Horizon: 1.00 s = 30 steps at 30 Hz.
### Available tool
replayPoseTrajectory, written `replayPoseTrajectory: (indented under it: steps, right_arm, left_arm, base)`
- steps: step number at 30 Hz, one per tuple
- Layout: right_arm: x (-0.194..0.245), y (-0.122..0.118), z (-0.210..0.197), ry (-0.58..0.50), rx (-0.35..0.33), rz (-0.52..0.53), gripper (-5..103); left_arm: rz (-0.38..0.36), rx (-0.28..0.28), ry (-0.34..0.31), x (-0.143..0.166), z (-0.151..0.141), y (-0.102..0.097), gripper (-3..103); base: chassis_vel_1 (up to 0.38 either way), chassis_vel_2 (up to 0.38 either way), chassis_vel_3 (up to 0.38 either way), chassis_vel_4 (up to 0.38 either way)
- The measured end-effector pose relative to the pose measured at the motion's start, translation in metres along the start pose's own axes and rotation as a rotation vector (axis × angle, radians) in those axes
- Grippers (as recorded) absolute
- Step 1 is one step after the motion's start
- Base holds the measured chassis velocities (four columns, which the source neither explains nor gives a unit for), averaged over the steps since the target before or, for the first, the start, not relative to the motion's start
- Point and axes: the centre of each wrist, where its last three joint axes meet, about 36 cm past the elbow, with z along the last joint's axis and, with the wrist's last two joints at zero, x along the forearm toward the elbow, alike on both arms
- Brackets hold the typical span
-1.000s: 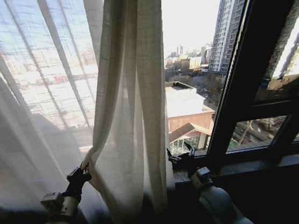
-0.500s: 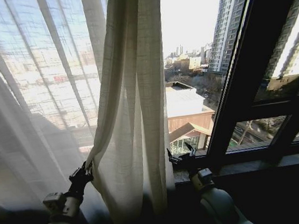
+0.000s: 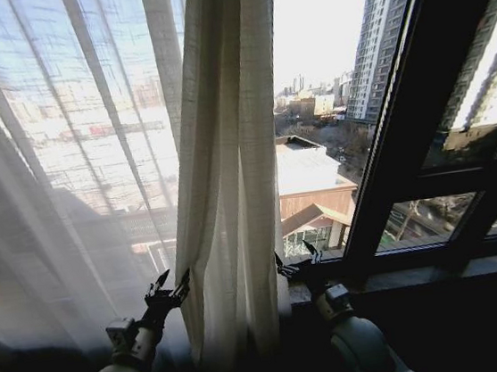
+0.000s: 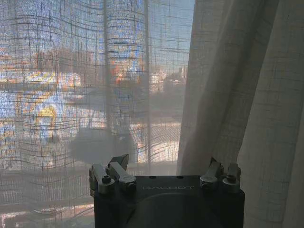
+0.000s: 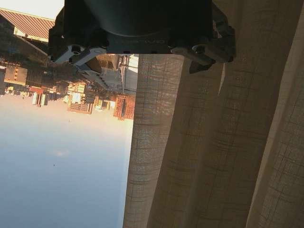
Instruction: Open the curtains by pulling them apart, changing their state from closed to fully open.
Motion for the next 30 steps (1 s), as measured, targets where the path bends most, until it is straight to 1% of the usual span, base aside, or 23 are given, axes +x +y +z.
replayPoseTrajectory:
  steps: [4, 6, 8, 9, 10, 13, 16, 17, 30]
  right_arm:
    - [0.0, -0.001, 0.001, 0.003, 0.004, -0.001, 100]
    - [0.0, -0.001, 0.001, 0.003, 0.004, 0.001, 100]
    - [-0.001, -0.002, 0.001, 0.003, 0.001, 0.005, 100]
    - [-0.001, -0.001, 0.001, 0.002, 0.0, 0.006, 100]
    - [-0.001, -0.001, 0.001, 0.002, 0.0, 0.006, 100]
    - [-0.004, 0.0, -0.002, -0.001, -0.007, 0.013, 100]
    - [-0.004, -0.001, -0.002, 0.001, -0.008, 0.02, 100]
    - [-0.004, -0.001, -0.004, 0.009, -0.008, 0.03, 100]
    - [-0.004, 0.0, -0.006, 0.033, -0.008, 0.033, 100]
  left_arm:
    - [0.011, 0.014, 0.009, -0.009, 0.007, -0.003, 96]
    - [0.006, 0.019, 0.009, -0.009, 0.007, -0.004, 96]
    - [-0.029, 0.025, 0.004, -0.006, 0.007, -0.004, 100]
    - [-0.044, 0.023, 0.0, -0.004, 0.006, -0.003, 100]
    - [-0.044, 0.023, 0.0, -0.004, 0.006, -0.003, 100]
    - [-0.112, 0.004, -0.021, -0.001, 0.001, 0.0, 100]
    - [-0.13, 0.001, -0.029, 0.001, -0.001, 0.001, 100]
    - [-0.146, -0.004, -0.037, 0.002, -0.002, 0.003, 100]
    - [-0.151, -0.01, -0.041, 0.007, -0.003, 0.001, 100]
  base:
    - [0.0, 0.0, 0.0, 0.0]
    - [0.0, 0.0, 0.0, 0.0]
    - [0.0, 0.0, 0.0, 0.0]
    - [0.0, 0.0, 0.0, 0.0]
    - [0.0, 0.0, 0.0, 0.0]
    - [0.0, 0.0, 0.0, 0.0]
    - [0.0, 0.0, 0.0, 0.0]
    - [0.0, 0.0, 0.0, 0.0]
    - [0.0, 0.0, 0.0, 0.0]
